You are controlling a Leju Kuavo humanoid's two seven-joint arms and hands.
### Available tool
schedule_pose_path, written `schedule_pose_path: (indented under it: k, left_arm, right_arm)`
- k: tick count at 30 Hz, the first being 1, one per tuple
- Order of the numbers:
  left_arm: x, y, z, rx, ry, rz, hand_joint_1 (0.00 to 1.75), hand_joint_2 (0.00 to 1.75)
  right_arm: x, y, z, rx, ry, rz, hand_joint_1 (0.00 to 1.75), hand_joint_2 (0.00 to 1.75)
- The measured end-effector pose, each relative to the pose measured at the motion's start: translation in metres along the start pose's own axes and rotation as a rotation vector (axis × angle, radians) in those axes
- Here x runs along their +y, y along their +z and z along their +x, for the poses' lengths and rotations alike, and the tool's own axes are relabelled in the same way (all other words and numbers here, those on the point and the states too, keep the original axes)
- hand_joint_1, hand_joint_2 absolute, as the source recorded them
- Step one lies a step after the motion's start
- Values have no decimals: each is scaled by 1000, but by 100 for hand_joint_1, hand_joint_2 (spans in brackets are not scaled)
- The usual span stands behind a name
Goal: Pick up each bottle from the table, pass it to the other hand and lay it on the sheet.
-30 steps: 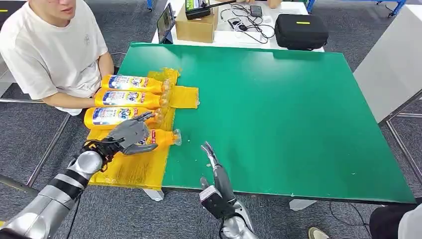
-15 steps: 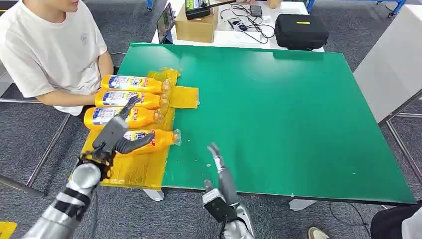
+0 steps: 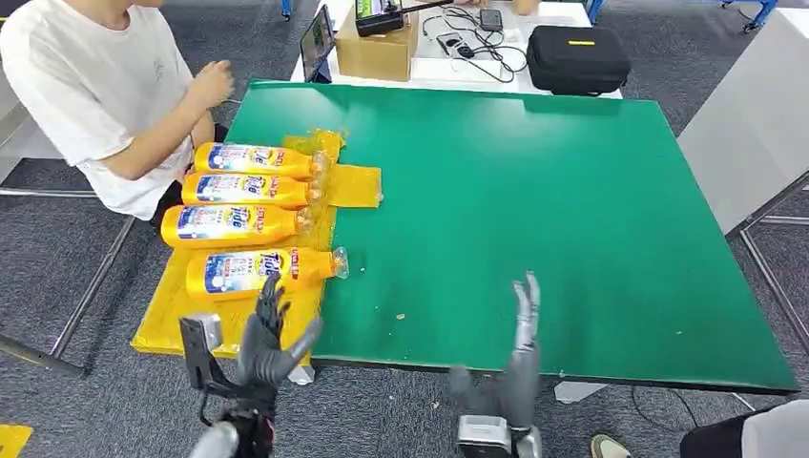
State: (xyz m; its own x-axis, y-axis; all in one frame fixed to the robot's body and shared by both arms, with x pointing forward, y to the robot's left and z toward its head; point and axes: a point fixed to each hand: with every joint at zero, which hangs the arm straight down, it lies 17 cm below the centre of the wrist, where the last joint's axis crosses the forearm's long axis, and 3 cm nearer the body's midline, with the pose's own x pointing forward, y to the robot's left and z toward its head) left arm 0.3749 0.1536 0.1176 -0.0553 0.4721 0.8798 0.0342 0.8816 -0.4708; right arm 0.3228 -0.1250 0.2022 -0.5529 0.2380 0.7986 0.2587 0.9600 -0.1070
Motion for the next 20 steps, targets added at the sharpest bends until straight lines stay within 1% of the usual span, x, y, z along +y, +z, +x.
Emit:
schedule_pose_path:
  k: [4, 5, 7, 11, 14, 17, 20]
  left_arm:
    - [-4, 7, -15, 8, 21, 29, 0, 175]
    - [-3, 8, -16, -1, 1, 38, 0, 175]
    - [1, 8, -12, -49, -71, 69, 0, 175]
    - [-4, 4, -6, -106, -146, 71, 0, 175]
    - [-7, 4, -7, -115, -167, 66, 0, 175]
    - [-12, 5, -5, -142, -192, 49, 0, 175]
    - [-25, 7, -6, -172, -220, 13, 0, 175]
  right_arm:
    - [-26, 4, -6, 31, 48, -64, 0, 175]
    - [-33, 5, -11, 53, 44, -85, 0, 175]
    - [-41, 8, -25, 116, 0, -128, 0, 175]
    - [-37, 16, -47, 182, -7, -122, 0, 175]
    - [-35, 21, -57, 208, -3, -111, 0, 175]
    - [-30, 23, -61, 212, 17, -86, 0, 175]
    - [-25, 24, -60, 180, 68, -40, 0, 175]
